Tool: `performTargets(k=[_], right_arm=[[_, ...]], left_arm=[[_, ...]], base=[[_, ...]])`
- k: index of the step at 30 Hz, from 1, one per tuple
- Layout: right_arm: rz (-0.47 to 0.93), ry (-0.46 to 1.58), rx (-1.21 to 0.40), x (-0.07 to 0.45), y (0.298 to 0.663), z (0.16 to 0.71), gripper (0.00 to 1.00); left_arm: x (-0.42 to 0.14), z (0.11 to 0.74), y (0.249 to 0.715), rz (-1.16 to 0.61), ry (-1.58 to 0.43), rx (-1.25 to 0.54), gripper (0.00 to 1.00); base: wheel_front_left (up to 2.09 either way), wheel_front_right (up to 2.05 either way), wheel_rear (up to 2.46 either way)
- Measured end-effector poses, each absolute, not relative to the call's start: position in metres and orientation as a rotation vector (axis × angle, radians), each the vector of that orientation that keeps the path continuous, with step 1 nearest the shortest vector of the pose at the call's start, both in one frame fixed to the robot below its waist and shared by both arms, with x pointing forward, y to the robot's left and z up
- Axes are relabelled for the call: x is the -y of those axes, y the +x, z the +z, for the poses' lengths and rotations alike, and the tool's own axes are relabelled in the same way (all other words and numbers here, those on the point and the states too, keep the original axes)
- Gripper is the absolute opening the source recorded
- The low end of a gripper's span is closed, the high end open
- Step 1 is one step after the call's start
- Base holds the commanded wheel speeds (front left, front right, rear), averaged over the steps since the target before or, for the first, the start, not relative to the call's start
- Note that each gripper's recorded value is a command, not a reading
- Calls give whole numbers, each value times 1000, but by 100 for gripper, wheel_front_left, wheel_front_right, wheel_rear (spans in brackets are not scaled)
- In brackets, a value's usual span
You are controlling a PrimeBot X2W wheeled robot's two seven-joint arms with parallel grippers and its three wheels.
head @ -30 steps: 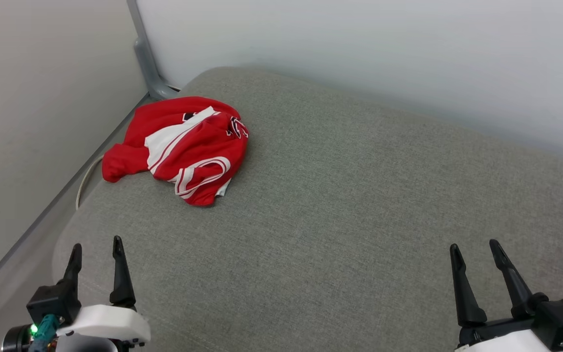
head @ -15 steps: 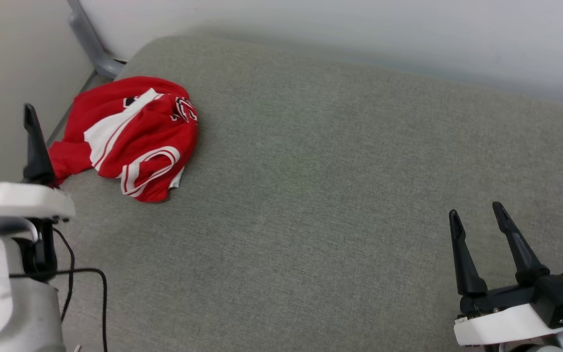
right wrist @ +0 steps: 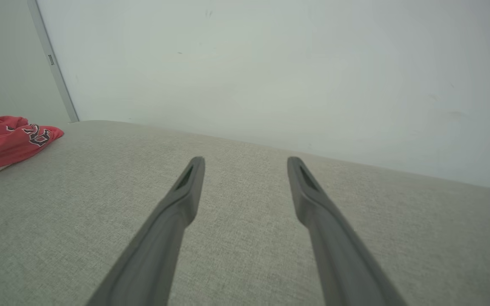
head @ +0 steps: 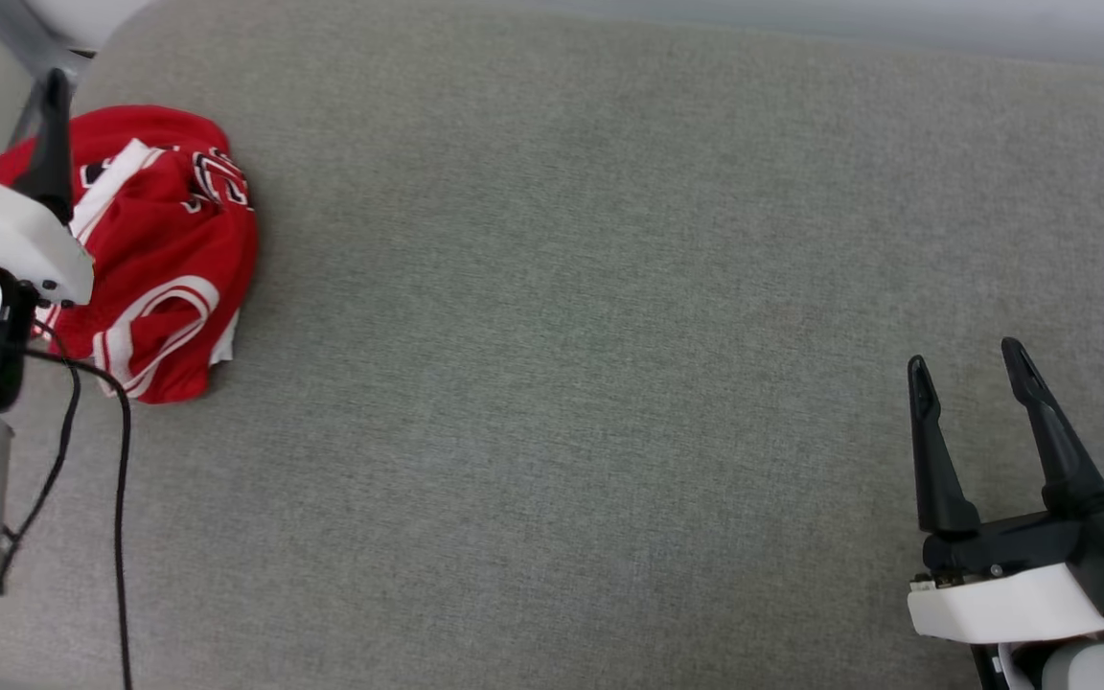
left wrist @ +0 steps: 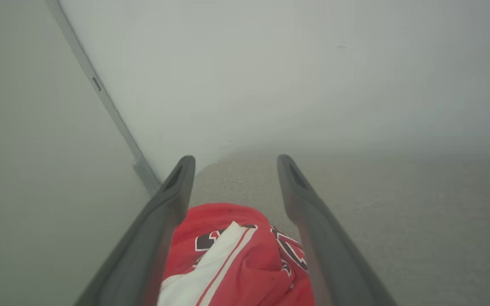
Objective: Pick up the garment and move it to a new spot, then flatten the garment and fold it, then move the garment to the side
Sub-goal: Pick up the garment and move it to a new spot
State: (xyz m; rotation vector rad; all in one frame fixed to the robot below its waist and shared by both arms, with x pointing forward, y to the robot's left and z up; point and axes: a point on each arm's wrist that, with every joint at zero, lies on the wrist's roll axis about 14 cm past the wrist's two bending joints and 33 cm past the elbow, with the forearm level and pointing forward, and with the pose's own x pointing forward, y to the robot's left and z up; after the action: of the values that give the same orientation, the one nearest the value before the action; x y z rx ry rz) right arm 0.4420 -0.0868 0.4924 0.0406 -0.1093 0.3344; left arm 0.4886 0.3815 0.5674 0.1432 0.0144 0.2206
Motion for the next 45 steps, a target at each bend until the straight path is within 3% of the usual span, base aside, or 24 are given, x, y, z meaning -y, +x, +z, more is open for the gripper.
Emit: performTargets(k=[5,14,15,20,25,26,27,28,35,45], right_arm=[[311,22,108,95,446,489,100],[281,12,89,106,453,479,100],[269,9,75,110,454,473,100],[256,7,63,115,459,466,100],[242,9,48,120,459,461,100],[241,10,47,120,459,461,100],[240,9,46,121,459,460,100],[239,10,46,121,459,461,100],[241,25,69,119,456,472,100],[243,53,125,119,440,501,100]], left_arm=[[-370,515,497,141,139,-330,100],[-356,432,470,45,96,-842,100],[-346,410,460,14,46,-960,100],[-342,377,440,-5,25,-1139,100],[-339,365,436,-9,-6,-1196,100],[-338,364,436,-12,-6,-1200,92],[-338,365,436,-15,-2,-1197,16],[-338,365,437,-15,-2,-1189,0],[-337,393,459,-36,65,-992,0],[-312,498,503,-141,188,-607,0]], base=[[0,0,0],[0,0,0],[0,0,0],[0,0,0],[0,0,0],[0,0,0],[0,0,0],[0,0,0],[0,0,0],[0,0,0]])
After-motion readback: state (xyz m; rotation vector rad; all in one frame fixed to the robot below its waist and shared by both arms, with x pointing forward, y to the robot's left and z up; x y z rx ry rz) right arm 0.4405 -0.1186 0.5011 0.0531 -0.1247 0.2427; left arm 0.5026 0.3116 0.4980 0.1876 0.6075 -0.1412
